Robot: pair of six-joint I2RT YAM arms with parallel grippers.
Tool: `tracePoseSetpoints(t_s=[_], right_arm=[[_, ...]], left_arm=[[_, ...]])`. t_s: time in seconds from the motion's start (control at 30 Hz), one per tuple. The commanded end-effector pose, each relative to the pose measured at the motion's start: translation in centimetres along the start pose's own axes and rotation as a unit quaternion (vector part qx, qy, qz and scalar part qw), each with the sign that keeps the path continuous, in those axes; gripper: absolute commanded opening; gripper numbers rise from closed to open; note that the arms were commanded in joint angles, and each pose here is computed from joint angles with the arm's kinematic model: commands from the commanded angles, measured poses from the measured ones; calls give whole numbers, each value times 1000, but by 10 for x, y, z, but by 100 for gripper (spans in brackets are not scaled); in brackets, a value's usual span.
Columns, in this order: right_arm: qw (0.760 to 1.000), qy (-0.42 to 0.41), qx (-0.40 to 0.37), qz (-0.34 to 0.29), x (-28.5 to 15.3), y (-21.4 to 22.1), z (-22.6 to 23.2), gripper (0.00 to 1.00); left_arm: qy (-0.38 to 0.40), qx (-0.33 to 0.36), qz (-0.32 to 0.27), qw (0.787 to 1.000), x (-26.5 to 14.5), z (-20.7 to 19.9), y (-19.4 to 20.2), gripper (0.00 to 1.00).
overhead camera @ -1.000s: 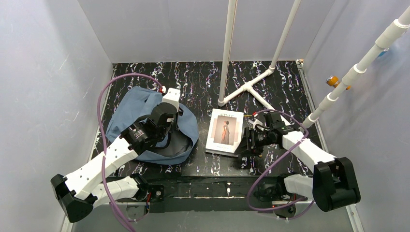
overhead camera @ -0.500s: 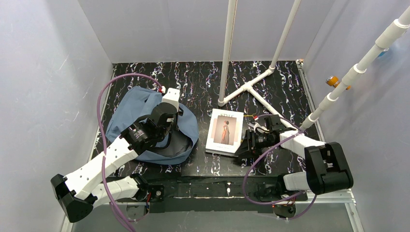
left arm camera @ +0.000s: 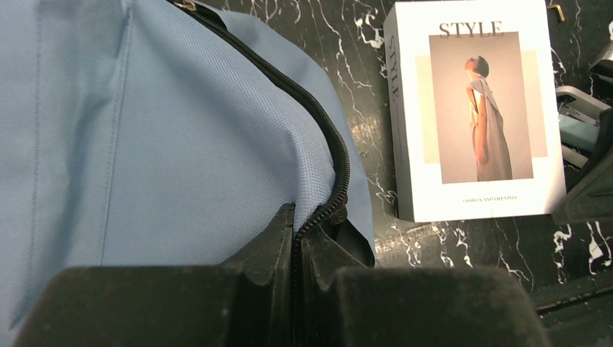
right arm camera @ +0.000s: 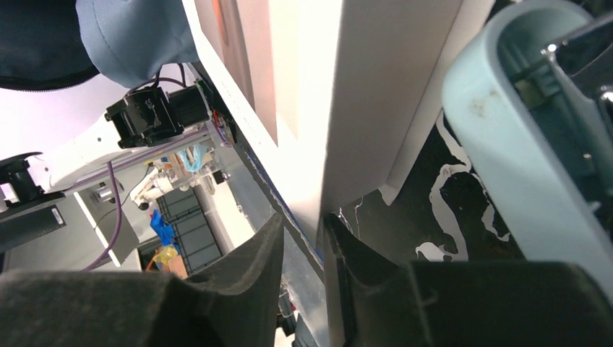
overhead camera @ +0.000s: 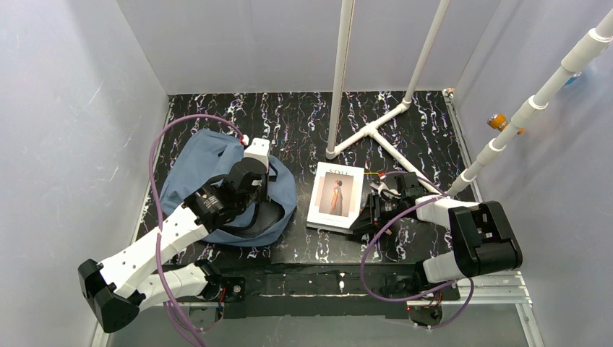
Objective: Pack the student bag
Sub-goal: Pick up the book from the center of the board.
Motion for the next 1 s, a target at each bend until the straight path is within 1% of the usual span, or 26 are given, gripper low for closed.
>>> tracePoseSetpoints(t_s=[0.0, 0.07, 0.13, 0.23, 0.3, 0.43, 0.5, 0.57, 0.63, 0.7, 0.8, 0.83, 0.97], right_arm=[[1000, -20, 3, 3, 1, 2, -1, 31], [1000, -20, 3, 3, 1, 3, -1, 25], [1000, -21, 4, 3, -1, 3, 2, 18], [1000, -23, 3, -2, -4, 0, 9, 9], [1000, -25, -2, -7, -7, -3, 16, 6], [999, -31, -12, -13, -15, -9, 31, 1], [999, -36, -16, -16, -19, -12, 40, 1], [999, -43, -16, -21, -22, -14, 48, 1], [998, -55, -12, -27, -26, -17, 58, 1], [997, -69, -6, -34, -30, -22, 69, 1], [995, -87, -13, -56, -38, -30, 89, 1], [994, -91, -12, -61, -41, -33, 95, 1], [993, -94, -16, -73, -51, -38, 112, 1]], left_arm=[[30, -28, 32, 999, -3, -9, 13, 0], [35, -29, 36, 998, -5, -9, 14, 1], [43, -29, 36, 998, -7, -10, 14, 11], [55, -31, 31, 998, -12, -12, 10, 27], [66, -32, 27, 997, -16, -15, 5, 39], [98, -46, 29, 994, -23, -26, -4, 67], [117, -55, 37, 991, -25, -35, -8, 78], [134, -70, 48, 987, -26, -43, -11, 87], [150, -88, 66, 983, -25, -52, -11, 93], [160, -110, 83, 977, -24, -59, -10, 96], [170, -155, 100, 968, -19, -64, -11, 97], [182, -170, 111, 962, -19, -67, -10, 98], [209, -236, 125, 941, -12, -64, -16, 98]])
Point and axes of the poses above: each gripper's point midway between its finger pads, its own x axis out along the fingers, its own z axis along the line the jaws close on, y = z × x, the point moved 5 cm from there along -x, back along the fingers, and after that the axes turned 8 degrees about -x, right-handed, at the moved point
